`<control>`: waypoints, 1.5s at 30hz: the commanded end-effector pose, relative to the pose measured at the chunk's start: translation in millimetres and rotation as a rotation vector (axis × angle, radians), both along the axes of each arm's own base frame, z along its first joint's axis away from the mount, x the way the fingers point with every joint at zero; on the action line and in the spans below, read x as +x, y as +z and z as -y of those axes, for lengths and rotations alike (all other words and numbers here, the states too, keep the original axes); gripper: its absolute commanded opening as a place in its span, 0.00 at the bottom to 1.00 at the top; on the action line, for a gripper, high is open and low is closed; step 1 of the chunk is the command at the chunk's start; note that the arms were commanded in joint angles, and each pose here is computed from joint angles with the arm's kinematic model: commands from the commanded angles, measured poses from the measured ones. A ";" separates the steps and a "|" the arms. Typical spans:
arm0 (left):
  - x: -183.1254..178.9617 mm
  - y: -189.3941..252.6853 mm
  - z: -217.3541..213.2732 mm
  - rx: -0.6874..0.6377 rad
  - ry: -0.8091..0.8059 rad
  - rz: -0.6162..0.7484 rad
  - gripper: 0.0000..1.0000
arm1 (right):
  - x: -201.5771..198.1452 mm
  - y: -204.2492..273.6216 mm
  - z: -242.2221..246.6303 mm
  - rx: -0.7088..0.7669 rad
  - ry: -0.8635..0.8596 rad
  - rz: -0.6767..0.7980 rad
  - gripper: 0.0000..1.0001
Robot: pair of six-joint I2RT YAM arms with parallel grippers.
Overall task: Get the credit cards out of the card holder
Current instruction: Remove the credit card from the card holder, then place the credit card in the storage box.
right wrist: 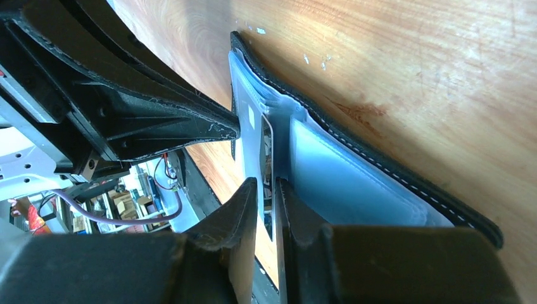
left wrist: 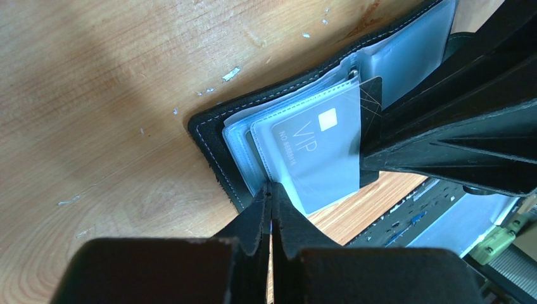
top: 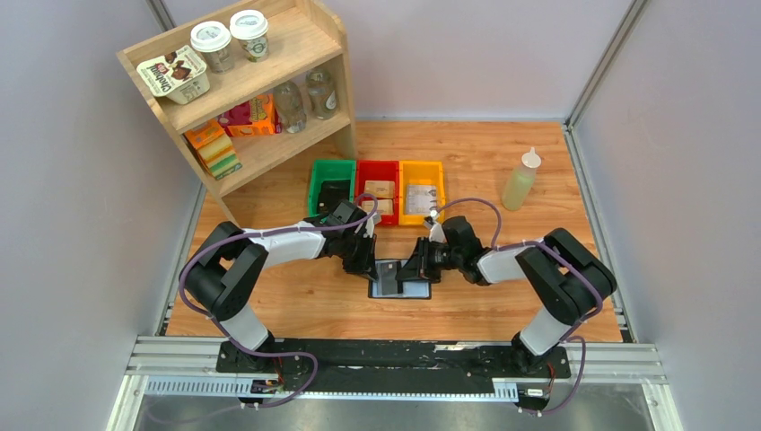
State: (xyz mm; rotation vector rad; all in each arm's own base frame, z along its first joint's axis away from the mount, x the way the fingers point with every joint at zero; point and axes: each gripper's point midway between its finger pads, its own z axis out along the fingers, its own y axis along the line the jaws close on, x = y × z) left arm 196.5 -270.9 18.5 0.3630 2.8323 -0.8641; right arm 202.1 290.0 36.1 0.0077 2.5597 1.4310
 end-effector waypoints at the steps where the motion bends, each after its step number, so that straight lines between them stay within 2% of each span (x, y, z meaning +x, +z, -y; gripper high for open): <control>1: -13.5 -32.0 -24.1 0.137 -0.021 -0.024 0.00 | 9.3 12.7 -12.2 0.054 0.025 0.045 0.17; 5: -13.6 -31.6 -24.1 0.137 -0.020 -0.025 0.00 | 7.0 10.1 -10.3 0.049 0.025 0.038 0.03; 7: -13.8 -31.7 -24.5 0.138 -0.019 -0.024 0.00 | 5.5 10.8 -6.1 0.041 0.026 0.041 0.00; 18: -13.3 -29.7 -22.3 0.123 -0.025 -0.017 0.00 | 10.7 20.5 42.4 -0.070 -0.032 0.081 0.00; 25: 4.7 10.6 -7.7 0.000 -0.015 0.137 0.01 | 5.4 43.8 70.8 -0.225 -0.032 0.151 0.00; 26: 7.4 16.2 -7.2 -0.009 -0.011 0.160 0.03 | 6.1 50.6 72.4 -0.233 -0.030 0.169 0.00; 35: 30.4 110.4 -7.3 -0.169 0.003 0.502 0.51 | 3.8 126.4 68.0 -0.197 0.070 0.360 0.00; 40: 24.1 171.3 -4.7 -0.344 -0.076 0.680 0.65 | -8.9 163.0 53.3 -0.127 0.215 0.478 0.00; 45: 6.2 209.3 -0.6 -0.509 -0.213 0.772 0.68 | -26.7 187.0 35.8 -0.049 0.362 0.564 0.00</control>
